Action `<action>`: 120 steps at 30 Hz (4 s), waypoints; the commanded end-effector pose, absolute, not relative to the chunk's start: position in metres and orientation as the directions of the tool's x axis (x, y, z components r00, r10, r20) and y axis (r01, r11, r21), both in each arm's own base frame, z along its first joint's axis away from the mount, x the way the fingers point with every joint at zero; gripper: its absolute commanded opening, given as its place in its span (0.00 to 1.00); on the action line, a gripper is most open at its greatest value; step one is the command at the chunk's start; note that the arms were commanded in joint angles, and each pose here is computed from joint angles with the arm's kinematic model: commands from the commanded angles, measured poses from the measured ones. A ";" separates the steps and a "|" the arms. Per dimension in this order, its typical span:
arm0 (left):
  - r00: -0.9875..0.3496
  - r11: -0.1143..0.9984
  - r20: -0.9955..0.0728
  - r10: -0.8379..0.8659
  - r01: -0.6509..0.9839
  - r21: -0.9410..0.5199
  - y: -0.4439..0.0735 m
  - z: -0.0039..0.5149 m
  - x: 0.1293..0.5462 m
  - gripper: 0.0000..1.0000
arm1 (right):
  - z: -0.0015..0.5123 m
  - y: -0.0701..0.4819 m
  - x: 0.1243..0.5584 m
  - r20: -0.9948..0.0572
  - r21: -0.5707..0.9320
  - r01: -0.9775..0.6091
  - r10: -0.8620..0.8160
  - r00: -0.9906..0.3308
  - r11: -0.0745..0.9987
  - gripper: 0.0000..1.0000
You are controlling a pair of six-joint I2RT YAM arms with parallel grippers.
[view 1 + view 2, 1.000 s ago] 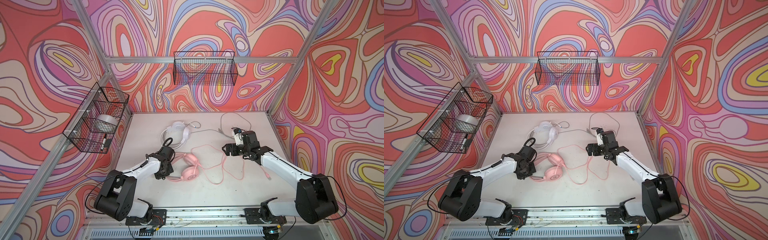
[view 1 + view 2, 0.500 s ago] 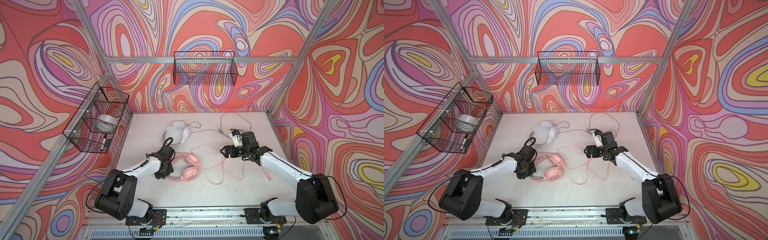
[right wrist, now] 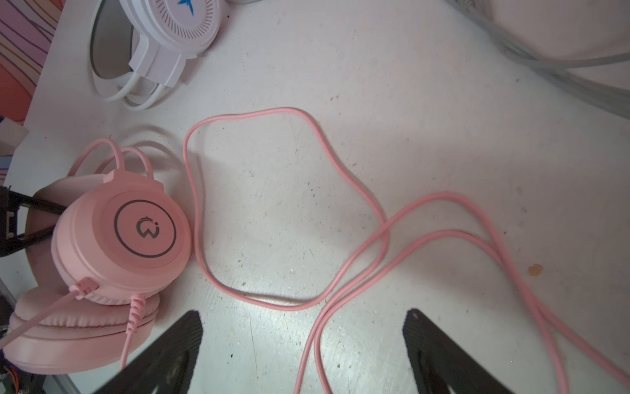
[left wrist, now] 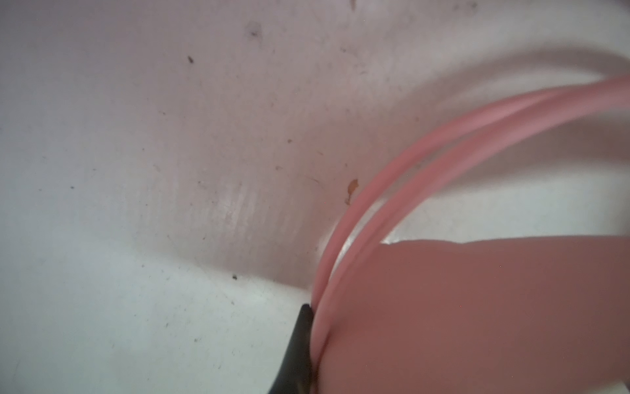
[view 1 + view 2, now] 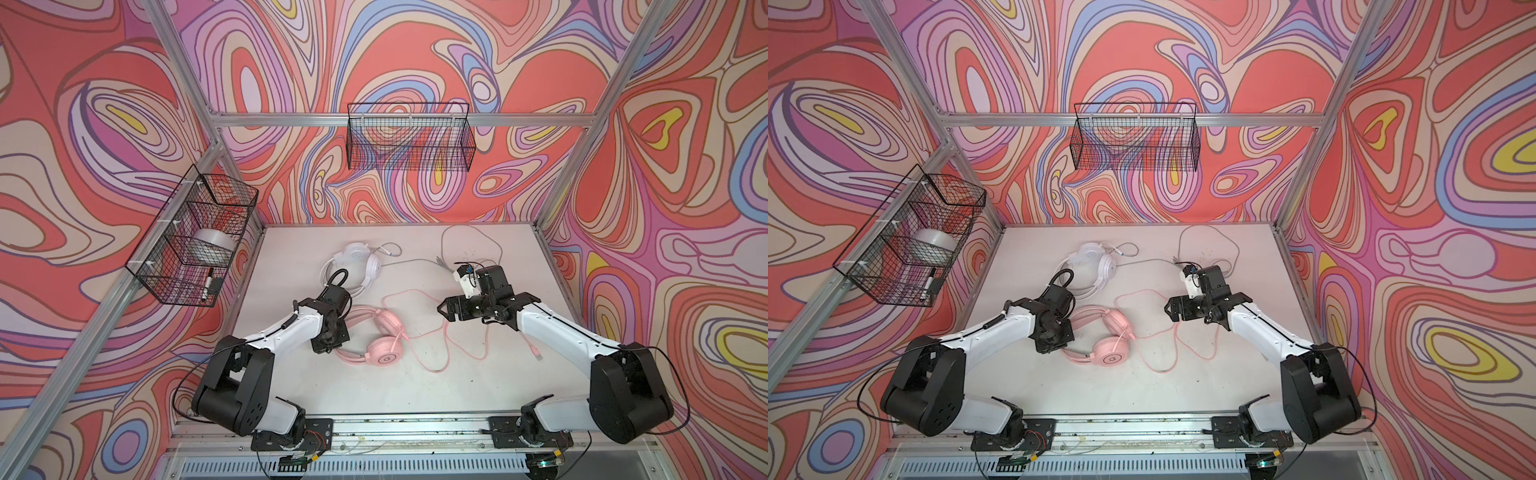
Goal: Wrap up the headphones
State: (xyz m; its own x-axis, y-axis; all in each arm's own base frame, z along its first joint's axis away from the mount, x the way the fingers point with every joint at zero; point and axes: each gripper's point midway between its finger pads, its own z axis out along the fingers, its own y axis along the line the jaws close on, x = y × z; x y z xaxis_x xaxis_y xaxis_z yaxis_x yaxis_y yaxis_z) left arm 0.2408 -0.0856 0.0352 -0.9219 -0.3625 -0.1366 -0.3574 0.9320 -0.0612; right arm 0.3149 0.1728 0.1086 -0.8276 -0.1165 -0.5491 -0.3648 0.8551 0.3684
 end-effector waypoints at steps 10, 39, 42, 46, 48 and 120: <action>-0.891 0.888 -0.038 -0.453 -0.447 -0.112 -0.096 0.015 0.221 0.00 | 0.105 0.185 0.309 -0.539 0.381 -0.391 -0.143 -0.830 0.838 0.95; -0.987 0.988 -0.049 -0.152 -0.153 0.021 -0.089 0.012 0.246 0.68 | 0.106 0.181 0.317 -0.568 0.327 -0.374 -0.136 -0.812 0.868 0.93; -0.990 0.991 -0.059 -0.125 -0.127 0.043 -0.086 0.008 0.250 0.63 | 0.108 0.178 0.316 -0.575 0.318 -0.370 -0.133 -0.807 0.873 0.93; -0.993 0.993 -0.039 -0.114 -0.115 0.029 -0.090 0.002 0.248 0.55 | 0.107 0.176 0.314 -0.572 0.315 -0.363 -0.129 -0.810 0.877 0.93; -0.992 0.992 -0.027 -0.120 -0.121 0.023 -0.091 -0.001 0.245 0.49 | 0.106 0.176 0.314 -0.571 0.318 -0.359 -0.125 -0.811 0.878 0.92; -0.950 0.944 -0.184 -0.250 -0.198 -0.263 -0.092 0.155 0.316 0.00 | 0.029 0.255 0.216 -0.437 0.487 -0.473 -0.264 -0.860 0.735 0.60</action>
